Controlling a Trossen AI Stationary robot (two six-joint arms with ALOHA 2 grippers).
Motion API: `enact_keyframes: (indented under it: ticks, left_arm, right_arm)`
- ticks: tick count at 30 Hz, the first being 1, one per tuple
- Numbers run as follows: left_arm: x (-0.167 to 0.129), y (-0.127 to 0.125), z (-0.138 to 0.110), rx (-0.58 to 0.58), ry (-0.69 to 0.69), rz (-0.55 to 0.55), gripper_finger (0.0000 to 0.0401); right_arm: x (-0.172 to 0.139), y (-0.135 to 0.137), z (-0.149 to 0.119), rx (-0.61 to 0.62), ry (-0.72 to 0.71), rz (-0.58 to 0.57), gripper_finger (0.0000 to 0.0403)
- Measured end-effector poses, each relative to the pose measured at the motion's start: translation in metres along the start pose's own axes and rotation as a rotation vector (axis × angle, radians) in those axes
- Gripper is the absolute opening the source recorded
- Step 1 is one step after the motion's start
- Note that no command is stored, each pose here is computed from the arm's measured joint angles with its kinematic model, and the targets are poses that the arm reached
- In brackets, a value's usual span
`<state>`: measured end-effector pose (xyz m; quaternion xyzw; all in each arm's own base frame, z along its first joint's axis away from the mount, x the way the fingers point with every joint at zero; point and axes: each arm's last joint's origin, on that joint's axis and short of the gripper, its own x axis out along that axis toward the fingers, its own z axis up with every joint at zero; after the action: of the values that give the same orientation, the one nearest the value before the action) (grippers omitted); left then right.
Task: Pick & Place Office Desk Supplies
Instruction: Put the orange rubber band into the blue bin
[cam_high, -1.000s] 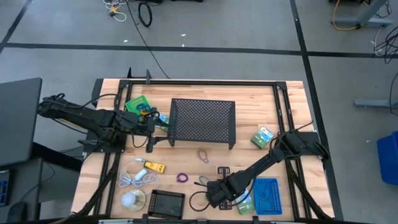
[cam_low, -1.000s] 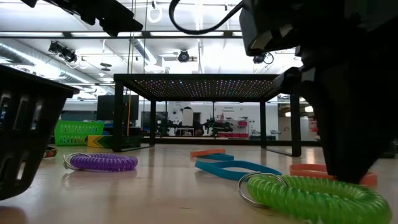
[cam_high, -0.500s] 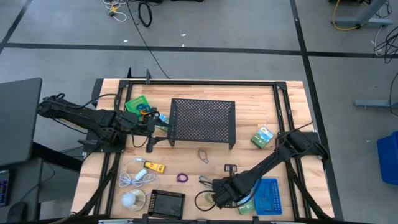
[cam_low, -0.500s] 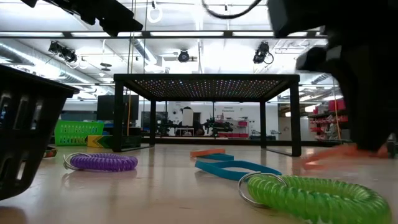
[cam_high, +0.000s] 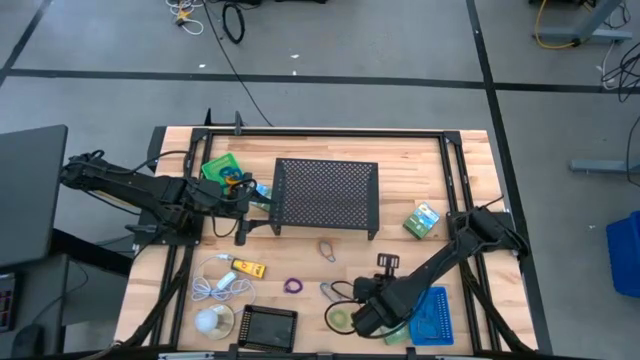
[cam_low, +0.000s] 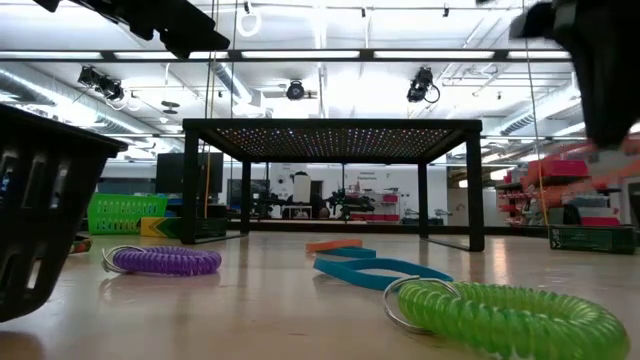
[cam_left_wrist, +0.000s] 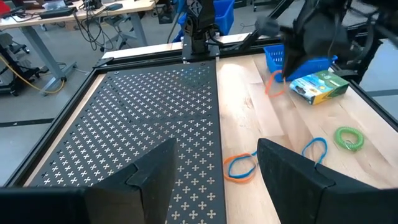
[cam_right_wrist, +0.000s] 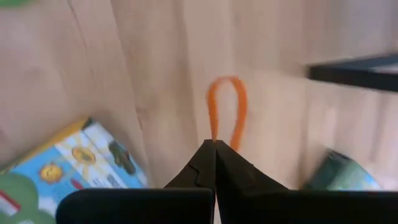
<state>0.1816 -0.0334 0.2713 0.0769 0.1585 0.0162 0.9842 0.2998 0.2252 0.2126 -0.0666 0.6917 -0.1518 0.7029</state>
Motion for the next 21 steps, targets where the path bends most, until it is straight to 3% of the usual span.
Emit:
enact_keyframes:
  ticks: [5,9,21]
  left_arm:
    - [0.000,0.000,0.000,0.000,0.000,0.000,0.0229]
    - [0.000,0.000,0.000,0.000,0.000,0.000,0.0229]
    - [0.000,0.000,0.000,0.012,0.000,0.000,0.0229]
  right_arm:
    - [-0.031,-0.005,-0.007,0.047,0.009,-0.039,0.0000]
    - [-0.042,0.002,-0.013,0.069,0.012,0.017,0.0000]
    - [-0.026,0.023,-0.047,0.186,0.286,0.076,0.0000]
